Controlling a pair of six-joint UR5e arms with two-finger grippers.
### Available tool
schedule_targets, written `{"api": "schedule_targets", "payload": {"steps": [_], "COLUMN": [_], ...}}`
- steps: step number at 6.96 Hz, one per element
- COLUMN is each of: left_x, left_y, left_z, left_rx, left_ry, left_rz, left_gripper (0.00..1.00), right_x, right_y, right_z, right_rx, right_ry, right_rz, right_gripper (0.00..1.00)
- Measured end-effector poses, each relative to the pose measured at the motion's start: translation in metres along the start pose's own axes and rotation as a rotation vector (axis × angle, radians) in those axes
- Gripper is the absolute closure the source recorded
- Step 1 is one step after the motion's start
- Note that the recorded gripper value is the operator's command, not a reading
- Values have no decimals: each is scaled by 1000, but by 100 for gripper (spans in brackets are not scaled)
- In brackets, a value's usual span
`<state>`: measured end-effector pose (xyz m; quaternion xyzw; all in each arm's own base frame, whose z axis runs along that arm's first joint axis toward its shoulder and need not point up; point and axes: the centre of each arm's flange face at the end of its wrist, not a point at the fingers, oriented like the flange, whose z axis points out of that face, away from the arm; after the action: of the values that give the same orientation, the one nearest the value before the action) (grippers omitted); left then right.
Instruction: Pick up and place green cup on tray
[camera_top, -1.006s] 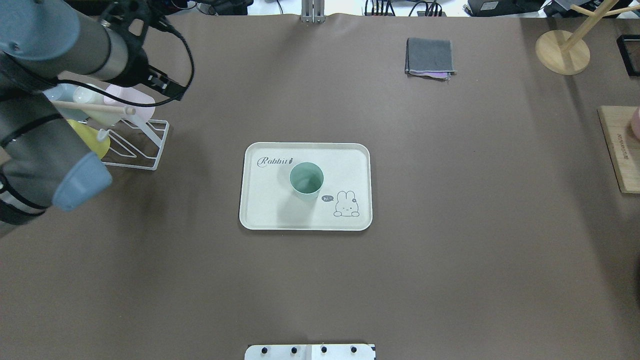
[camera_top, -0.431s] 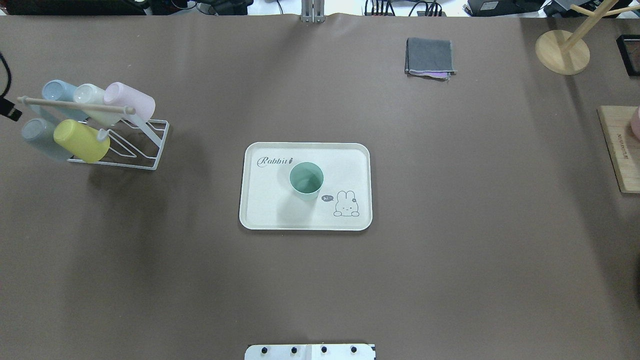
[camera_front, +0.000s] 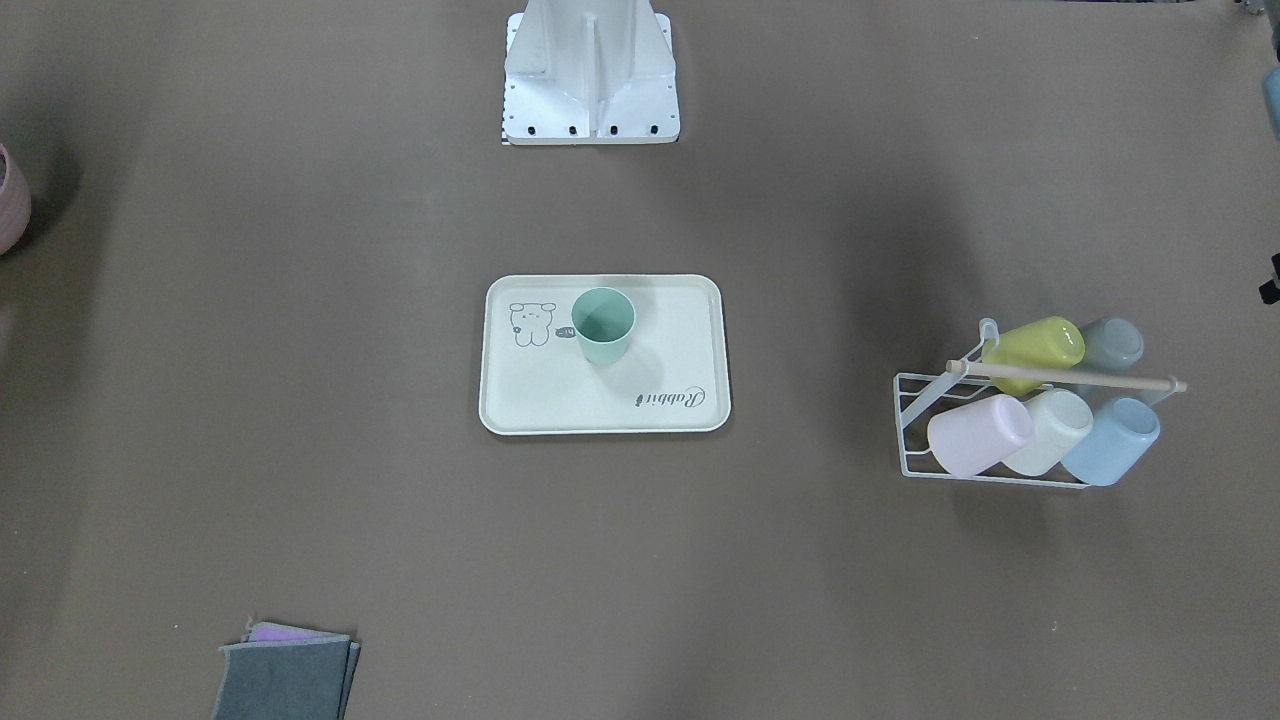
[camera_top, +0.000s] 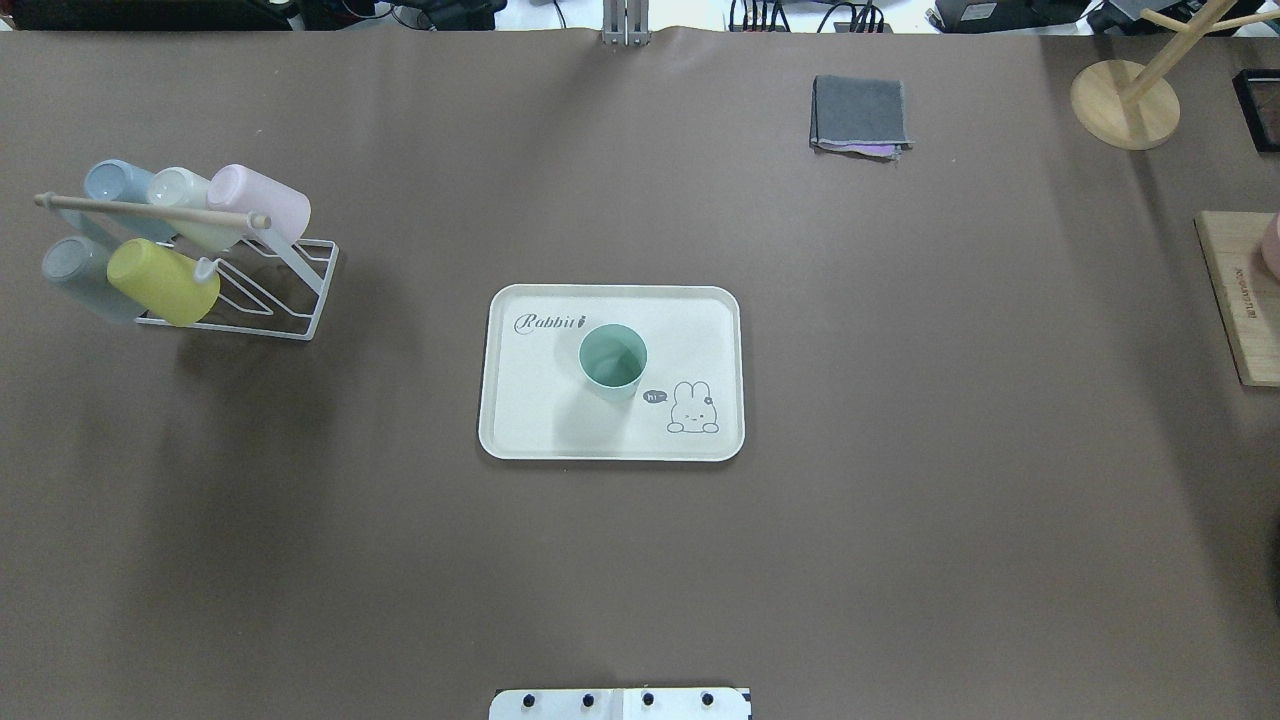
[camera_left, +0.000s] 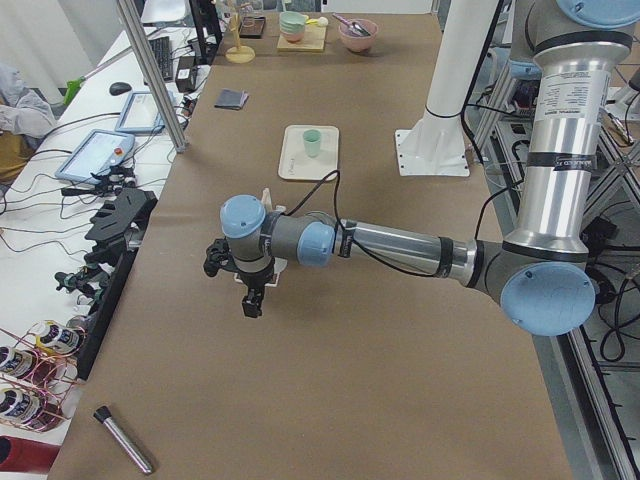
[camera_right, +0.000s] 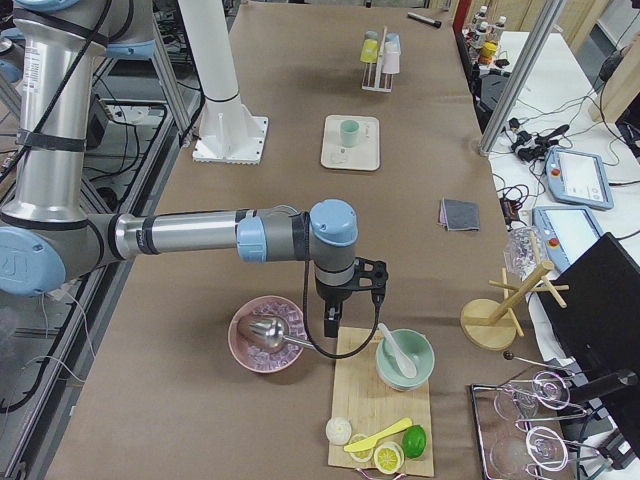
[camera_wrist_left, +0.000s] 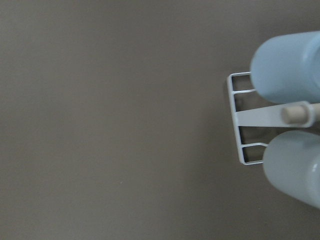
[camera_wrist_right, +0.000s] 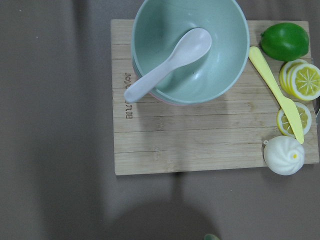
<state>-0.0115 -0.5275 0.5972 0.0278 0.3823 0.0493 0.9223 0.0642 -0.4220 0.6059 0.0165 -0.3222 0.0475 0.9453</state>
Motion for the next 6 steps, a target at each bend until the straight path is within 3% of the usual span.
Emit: {"api": "schedule_targets", "payload": {"steps": [3,6], "left_x": [-76,-94], "left_y": [16,26], "left_z": [25,16], "left_rx": [-66,-42], "left_ry": [11,91], "left_rz": [-123,-182], "left_gripper": [2,2], "right_x": [0,-1], "right_y": [-1,-1], "right_z": [0,-1], "right_rx": [2,3], "right_ry": [-1,-1], "right_rz": [0,-1], "right_gripper": [0,0]}}
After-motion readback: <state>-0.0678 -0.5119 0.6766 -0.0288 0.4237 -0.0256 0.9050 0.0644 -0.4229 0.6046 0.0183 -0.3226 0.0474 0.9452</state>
